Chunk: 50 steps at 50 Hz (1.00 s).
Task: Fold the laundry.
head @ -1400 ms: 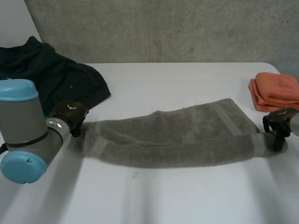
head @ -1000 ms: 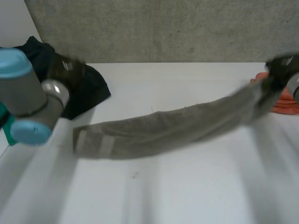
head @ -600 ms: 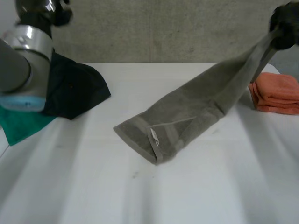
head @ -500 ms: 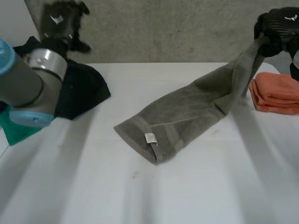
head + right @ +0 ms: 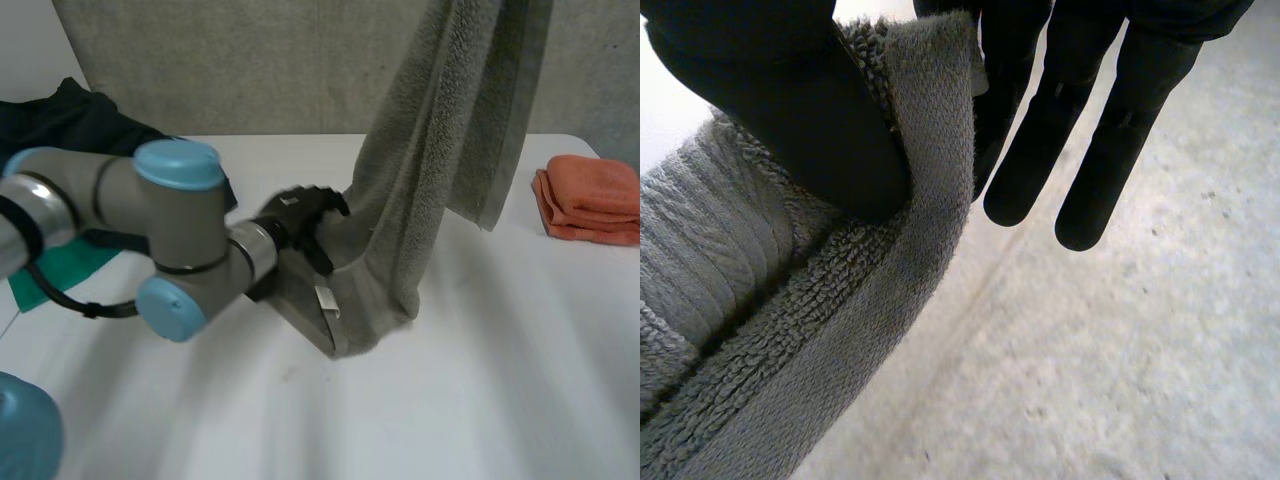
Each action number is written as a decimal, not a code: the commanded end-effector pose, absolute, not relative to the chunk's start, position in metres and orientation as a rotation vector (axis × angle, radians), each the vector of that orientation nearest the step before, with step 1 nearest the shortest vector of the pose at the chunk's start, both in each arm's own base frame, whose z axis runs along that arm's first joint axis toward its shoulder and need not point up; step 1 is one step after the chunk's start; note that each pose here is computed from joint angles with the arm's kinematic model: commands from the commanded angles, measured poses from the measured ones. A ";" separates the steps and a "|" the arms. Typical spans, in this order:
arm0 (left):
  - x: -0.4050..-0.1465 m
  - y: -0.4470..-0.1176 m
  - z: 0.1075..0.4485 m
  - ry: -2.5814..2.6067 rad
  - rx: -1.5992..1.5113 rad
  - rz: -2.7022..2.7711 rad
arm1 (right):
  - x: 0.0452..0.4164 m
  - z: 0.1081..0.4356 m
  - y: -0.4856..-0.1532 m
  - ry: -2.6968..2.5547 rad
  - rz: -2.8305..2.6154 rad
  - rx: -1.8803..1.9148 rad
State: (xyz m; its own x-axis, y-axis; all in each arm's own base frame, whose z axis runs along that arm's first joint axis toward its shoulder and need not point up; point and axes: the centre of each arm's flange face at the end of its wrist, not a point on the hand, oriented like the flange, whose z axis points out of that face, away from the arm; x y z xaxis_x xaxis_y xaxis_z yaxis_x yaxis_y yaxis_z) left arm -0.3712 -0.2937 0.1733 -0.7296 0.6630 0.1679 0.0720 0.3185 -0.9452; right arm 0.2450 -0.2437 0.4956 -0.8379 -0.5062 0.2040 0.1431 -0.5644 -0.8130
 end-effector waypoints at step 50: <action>-0.412 -0.191 0.157 -2.074 -0.728 0.981 | 0.244 0.515 -0.221 1.225 -2.293 -0.507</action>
State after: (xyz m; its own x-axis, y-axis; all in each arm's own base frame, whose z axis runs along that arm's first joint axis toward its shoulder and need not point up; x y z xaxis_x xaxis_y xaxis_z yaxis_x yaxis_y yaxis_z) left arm -0.3799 -0.2294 0.1716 -0.6632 0.6893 0.2916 0.1584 0.5100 -0.8454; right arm 0.2388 -0.2312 0.5018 -0.8194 -0.5672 0.0833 0.2233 -0.4496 -0.8649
